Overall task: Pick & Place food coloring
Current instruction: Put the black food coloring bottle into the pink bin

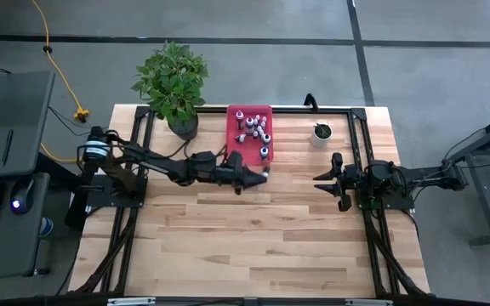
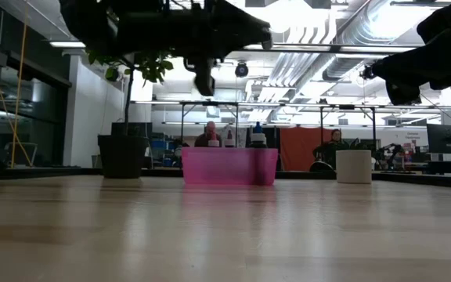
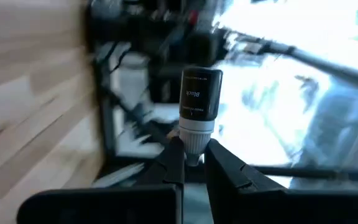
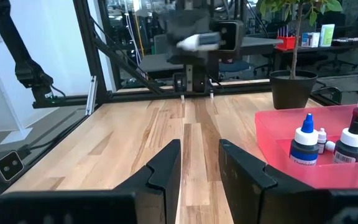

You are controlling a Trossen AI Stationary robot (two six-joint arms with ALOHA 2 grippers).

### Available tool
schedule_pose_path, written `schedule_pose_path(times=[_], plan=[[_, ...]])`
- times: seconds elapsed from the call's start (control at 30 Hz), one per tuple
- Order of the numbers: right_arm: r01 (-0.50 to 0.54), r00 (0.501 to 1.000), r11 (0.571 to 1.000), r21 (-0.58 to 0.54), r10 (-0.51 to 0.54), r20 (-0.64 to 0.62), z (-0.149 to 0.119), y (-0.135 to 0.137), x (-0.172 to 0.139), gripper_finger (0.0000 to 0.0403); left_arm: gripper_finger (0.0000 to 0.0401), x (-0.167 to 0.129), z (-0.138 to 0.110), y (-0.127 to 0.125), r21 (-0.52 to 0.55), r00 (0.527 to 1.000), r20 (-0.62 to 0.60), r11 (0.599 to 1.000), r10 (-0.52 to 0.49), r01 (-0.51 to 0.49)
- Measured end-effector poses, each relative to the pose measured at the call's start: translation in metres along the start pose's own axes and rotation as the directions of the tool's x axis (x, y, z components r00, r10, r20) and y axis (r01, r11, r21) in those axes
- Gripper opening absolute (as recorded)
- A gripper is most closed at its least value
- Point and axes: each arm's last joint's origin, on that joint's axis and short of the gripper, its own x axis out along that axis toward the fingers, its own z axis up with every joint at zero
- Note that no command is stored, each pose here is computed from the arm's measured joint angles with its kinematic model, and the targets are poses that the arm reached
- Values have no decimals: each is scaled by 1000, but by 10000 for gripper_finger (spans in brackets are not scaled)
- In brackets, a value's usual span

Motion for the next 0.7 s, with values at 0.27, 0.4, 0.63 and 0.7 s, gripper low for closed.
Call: schedule_pose_path(times=[0.27, 0.4, 0.63, 0.7], plan=[[0, 1000, 1000, 0, 0, 0, 0, 0, 0, 98, 23, 0, 2, -10, -53, 986, 75, 986, -152, 156], [0, 1000, 1000, 0, 0, 0, 0, 0, 0, 98, 23, 0, 2, -11, -54, 984, 70, 985, -162, 166], [0, 1000, 1000, 0, 0, 0, 0, 0, 0, 98, 23, 0, 1, -12, -103, 986, 30, 981, -165, 167], [0, 1000, 1000, 0, 0, 0, 0, 0, 0, 98, 23, 0, 0, -11, -134, 987, 10, 978, -159, 159]])
